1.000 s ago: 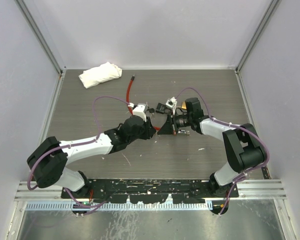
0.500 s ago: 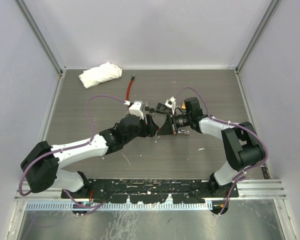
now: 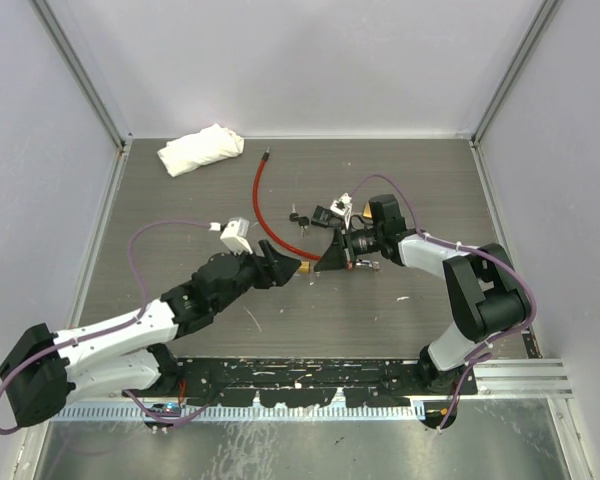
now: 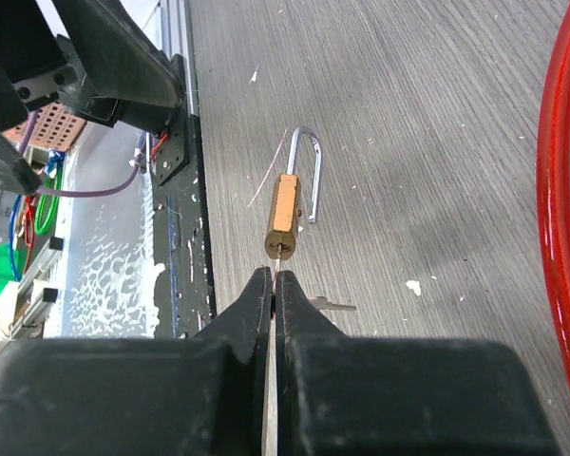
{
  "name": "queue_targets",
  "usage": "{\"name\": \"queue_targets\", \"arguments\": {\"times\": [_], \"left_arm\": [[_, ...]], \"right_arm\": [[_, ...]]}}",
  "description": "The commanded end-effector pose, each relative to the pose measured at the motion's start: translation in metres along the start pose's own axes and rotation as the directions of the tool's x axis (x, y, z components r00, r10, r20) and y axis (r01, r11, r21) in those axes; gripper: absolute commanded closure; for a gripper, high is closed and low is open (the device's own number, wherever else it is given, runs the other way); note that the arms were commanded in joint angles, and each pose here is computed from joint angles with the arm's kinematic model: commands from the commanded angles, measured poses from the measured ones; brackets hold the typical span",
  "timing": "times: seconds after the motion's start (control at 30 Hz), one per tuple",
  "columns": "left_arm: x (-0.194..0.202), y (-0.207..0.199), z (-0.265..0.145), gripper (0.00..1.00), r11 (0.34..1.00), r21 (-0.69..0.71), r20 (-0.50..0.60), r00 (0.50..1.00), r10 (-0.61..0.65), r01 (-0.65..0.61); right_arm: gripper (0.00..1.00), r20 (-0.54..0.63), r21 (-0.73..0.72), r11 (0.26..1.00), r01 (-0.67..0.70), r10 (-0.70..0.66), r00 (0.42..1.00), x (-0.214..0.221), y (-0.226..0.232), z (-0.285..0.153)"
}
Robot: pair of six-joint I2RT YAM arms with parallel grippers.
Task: Lock with the key
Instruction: Lock the lock.
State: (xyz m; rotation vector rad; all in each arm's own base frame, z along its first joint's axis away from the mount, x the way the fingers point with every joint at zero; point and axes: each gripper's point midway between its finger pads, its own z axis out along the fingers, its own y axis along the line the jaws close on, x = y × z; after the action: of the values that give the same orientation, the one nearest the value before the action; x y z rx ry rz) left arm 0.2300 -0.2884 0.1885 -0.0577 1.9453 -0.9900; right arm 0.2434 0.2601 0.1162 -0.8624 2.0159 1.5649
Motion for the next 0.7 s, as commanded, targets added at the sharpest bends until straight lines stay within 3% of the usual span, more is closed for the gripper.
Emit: {"name": "queue_targets", "arguments": {"times": [0.0, 0.17, 0.33, 0.47, 0.5, 0.57, 0.67], "left_arm": [[-0.017, -0.016, -0.018, 0.30, 0.975, 0.127, 0.079, 0.978, -0.195, 0.184], [-0.001, 0.020, -0.035, 0.32, 0.939, 0.081, 0.076, 0.937, -0.340, 0.334], [0.007, 0.050, -0.045, 0.33, 0.795, 0.085, 0.106, 0.788, -0.607, 0.601], [0.003, 0.057, -0.047, 0.28, 0.720, 0.068, 0.138, 0.708, -0.693, 0.691], [0.000, 0.056, -0.047, 0.28, 0.729, 0.070, 0.145, 0.716, -0.683, 0.681], [-0.008, 0.050, -0.047, 0.27, 0.800, 0.087, 0.165, 0.783, -0.600, 0.594], [-0.020, 0.037, -0.050, 0.25, 0.953, 0.154, 0.214, 0.933, -0.291, 0.262]], "right_arm": [[0.99, 0.040, -0.039, 0.993, 0.108, -0.106, 0.994, -0.027, 0.016, -0.006], [0.99, 0.044, -0.046, 0.991, 0.129, -0.127, 0.991, -0.029, 0.020, -0.007], [0.99, 0.044, -0.045, 0.987, 0.154, -0.152, 0.987, -0.030, 0.023, -0.009], [0.99, 0.043, -0.054, 0.985, 0.162, -0.160, 0.986, -0.029, 0.025, -0.009], [0.99, 0.043, -0.057, 0.985, 0.161, -0.159, 0.986, -0.029, 0.025, -0.009], [0.99, 0.043, -0.065, 0.984, 0.166, -0.164, 0.986, -0.029, 0.027, -0.009], [0.99, 0.040, -0.079, 0.980, 0.182, -0.180, 0.983, -0.030, 0.032, -0.011]]}}
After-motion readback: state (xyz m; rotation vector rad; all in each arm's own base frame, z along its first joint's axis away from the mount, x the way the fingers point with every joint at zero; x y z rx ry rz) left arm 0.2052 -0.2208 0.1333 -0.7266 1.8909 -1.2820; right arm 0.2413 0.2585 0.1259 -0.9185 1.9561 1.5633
